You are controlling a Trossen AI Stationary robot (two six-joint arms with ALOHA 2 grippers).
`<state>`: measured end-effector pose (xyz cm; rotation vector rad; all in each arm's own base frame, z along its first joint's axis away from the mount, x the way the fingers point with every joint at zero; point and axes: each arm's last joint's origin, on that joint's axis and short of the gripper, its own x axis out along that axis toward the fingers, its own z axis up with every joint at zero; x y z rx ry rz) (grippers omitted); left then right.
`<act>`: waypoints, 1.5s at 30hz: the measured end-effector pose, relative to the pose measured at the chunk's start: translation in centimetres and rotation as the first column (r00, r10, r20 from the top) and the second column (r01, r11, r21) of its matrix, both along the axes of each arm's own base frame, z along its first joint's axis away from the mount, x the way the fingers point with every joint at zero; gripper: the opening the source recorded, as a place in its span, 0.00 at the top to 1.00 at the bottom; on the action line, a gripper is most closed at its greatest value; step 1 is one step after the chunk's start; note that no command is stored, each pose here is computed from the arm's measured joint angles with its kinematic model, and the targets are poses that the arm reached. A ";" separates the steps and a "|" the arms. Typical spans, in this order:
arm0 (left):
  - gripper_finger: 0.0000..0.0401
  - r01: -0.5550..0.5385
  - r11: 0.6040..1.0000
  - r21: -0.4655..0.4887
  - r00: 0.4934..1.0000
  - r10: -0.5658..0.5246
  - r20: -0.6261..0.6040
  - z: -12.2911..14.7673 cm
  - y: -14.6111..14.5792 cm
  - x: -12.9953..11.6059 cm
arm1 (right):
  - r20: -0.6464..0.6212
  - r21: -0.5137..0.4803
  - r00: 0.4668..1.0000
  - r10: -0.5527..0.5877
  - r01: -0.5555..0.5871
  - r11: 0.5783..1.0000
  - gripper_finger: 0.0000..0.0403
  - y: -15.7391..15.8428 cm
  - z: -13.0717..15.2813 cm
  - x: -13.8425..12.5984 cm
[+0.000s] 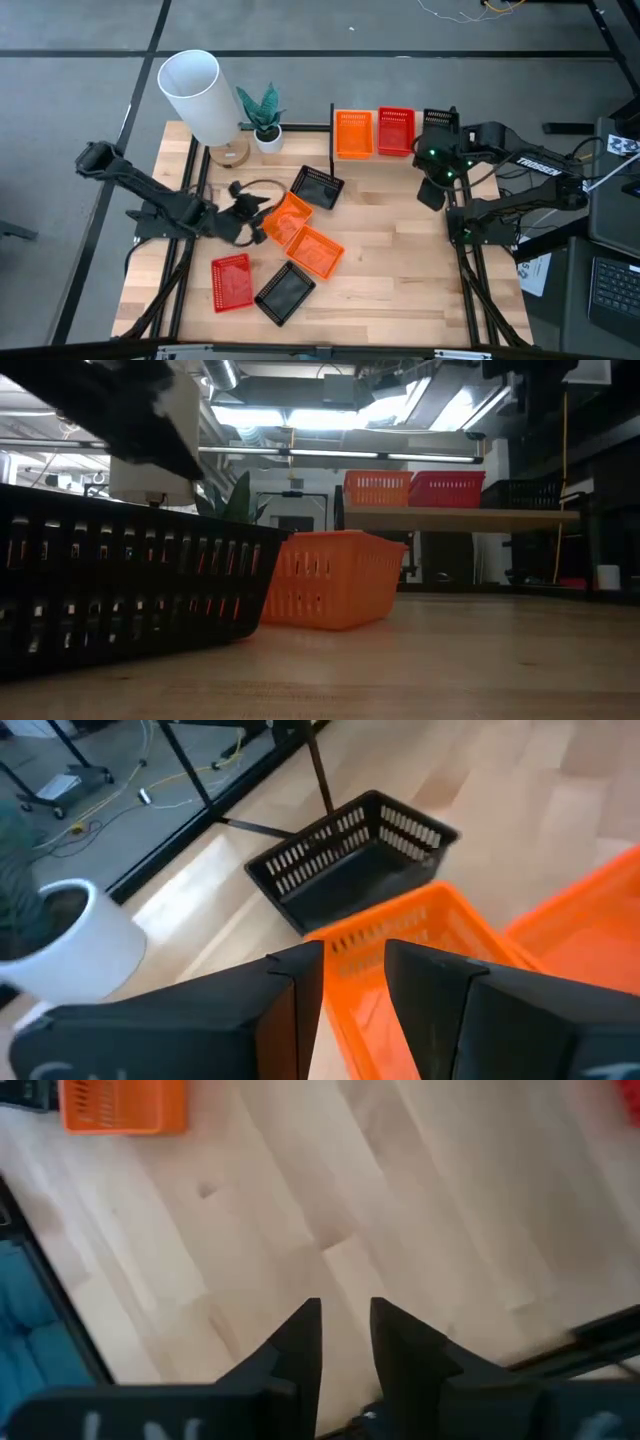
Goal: Stack baskets on shelf by color
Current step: Adjust the baskets on the shelf
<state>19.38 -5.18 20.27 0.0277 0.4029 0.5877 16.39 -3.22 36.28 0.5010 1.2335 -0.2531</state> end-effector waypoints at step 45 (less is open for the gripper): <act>0.74 0.293 0.952 -0.084 0.851 -0.300 -0.432 0.0 2.1 14.2 | 0.147 -0.321 0.967 0.209 -0.153 0.934 0.78 11.3 0.1 -0.4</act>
